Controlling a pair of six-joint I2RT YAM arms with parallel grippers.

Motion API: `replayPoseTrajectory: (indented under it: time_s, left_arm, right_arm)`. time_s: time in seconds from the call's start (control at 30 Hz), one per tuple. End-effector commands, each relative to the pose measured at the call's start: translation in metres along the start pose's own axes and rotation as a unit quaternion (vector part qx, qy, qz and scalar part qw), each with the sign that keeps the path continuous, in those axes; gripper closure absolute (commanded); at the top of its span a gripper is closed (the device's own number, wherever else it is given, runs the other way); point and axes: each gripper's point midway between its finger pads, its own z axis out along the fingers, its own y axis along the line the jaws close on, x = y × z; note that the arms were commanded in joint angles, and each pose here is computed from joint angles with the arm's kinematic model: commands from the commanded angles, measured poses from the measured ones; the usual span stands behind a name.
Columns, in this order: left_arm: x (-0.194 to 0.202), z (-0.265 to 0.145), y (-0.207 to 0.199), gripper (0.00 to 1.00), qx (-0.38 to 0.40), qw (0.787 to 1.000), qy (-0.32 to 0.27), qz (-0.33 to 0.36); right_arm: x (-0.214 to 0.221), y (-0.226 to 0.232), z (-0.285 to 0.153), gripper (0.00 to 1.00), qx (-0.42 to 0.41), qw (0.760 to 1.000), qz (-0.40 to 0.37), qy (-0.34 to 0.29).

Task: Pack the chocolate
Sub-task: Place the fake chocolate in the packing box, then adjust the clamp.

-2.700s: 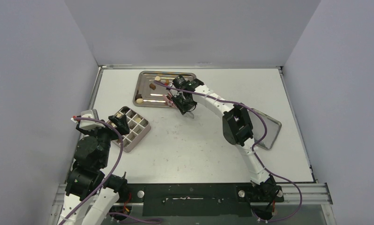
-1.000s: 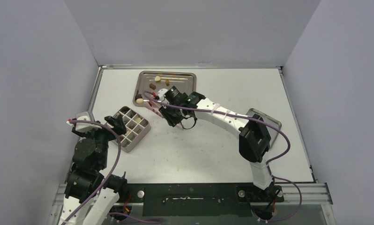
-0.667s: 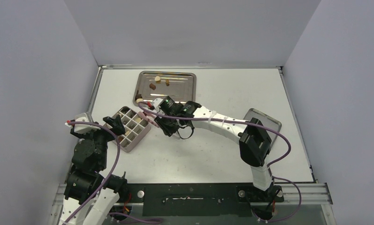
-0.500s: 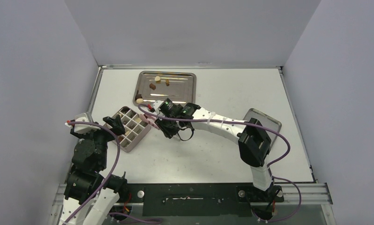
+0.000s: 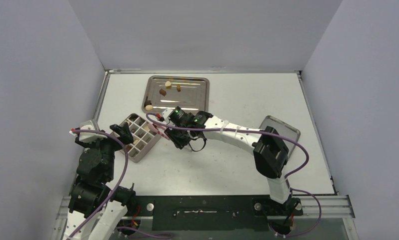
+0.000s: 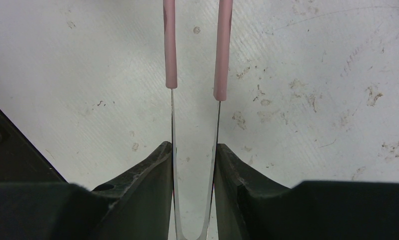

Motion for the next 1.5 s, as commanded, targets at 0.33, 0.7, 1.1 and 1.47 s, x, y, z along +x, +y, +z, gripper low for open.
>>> replayPoseTrajectory:
  time_s: [0.33,0.7,1.1,1.47]
  left_arm:
    - [-0.021,-0.003,-0.004,0.03,0.005,1.0,-0.025,-0.01]
    - [-0.021,-0.004,-0.003,0.03,0.004,1.0,-0.024,-0.011]
    - [-0.002,0.005,-0.019,0.03,0.03,0.999,0.013,-0.033]
    - [-0.007,0.042,-0.087,0.11,0.101,0.981,0.061,-0.151]
  right_arm:
    - [-0.03,-0.002,-0.006,0.69,0.009,0.999,-0.005,-0.044]
    - [-0.031,-0.002,-0.004,0.64,0.009,0.999,-0.005,-0.043]
    - [-0.06,-0.038,-0.042,0.67,0.038,0.995,0.007,-0.096]
    - [-0.082,-0.036,-0.093,0.67,0.02,0.984,-0.018,-0.175]
